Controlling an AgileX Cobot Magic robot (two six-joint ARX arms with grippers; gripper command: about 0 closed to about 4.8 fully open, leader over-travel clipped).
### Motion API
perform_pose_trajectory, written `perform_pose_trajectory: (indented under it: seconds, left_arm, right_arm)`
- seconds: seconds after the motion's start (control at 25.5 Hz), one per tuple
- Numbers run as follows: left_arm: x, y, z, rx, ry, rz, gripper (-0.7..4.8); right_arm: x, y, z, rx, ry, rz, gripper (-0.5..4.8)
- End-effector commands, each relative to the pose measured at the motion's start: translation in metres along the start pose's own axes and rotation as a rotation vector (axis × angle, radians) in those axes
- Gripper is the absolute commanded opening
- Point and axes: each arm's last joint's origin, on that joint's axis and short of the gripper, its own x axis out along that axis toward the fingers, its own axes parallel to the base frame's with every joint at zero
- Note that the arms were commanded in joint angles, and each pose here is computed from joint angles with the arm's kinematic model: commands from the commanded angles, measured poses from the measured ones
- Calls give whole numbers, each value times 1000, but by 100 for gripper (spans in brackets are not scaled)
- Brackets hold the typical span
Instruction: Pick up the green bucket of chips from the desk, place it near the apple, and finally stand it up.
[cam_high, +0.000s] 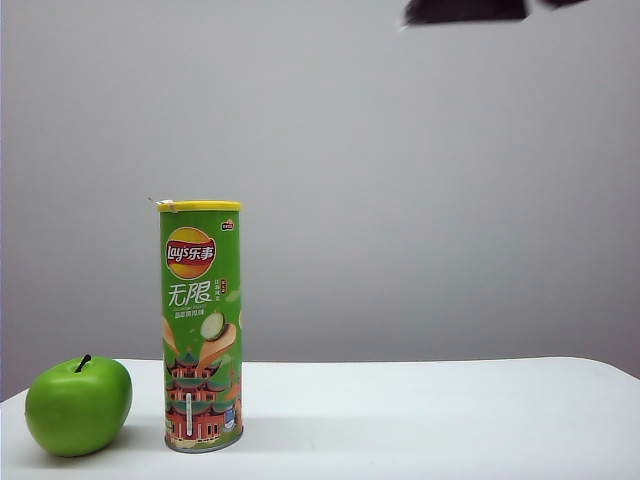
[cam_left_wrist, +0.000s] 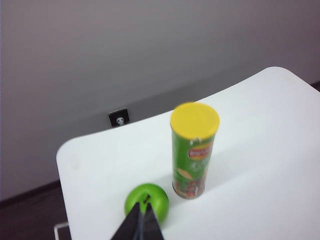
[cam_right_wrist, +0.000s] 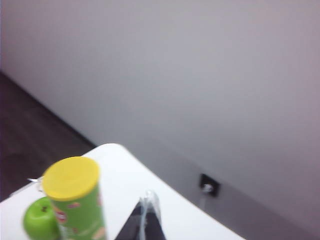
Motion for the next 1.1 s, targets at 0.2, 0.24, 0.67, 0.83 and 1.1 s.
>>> perform_pose_trajectory:
  seconds: [0.2,0.24,0.67,0.83,1.1]
  left_arm:
    - [6,-7,-53,-186,-172,166,-6]
    - [6,-7,-55,-186,-217,178,-6]
    - [23,-2,-79,-243,-265,274,-6]
    - [23,-3,-82,-226,-315,263,-6]
    - [27,-4,-101,-227,-310,318,-6]
  right_arm:
    - [-79,-10,25,-90,-181,-223,-6]
    - [-86,-12,20,-88,-188,-247,-6]
    - [-142,-22,-74,74,-237,-465,-6]
    - [-149,-19,-89,158,-296,-466,-6]
    - [-143,-22,-112,214,-203,-550,-6]
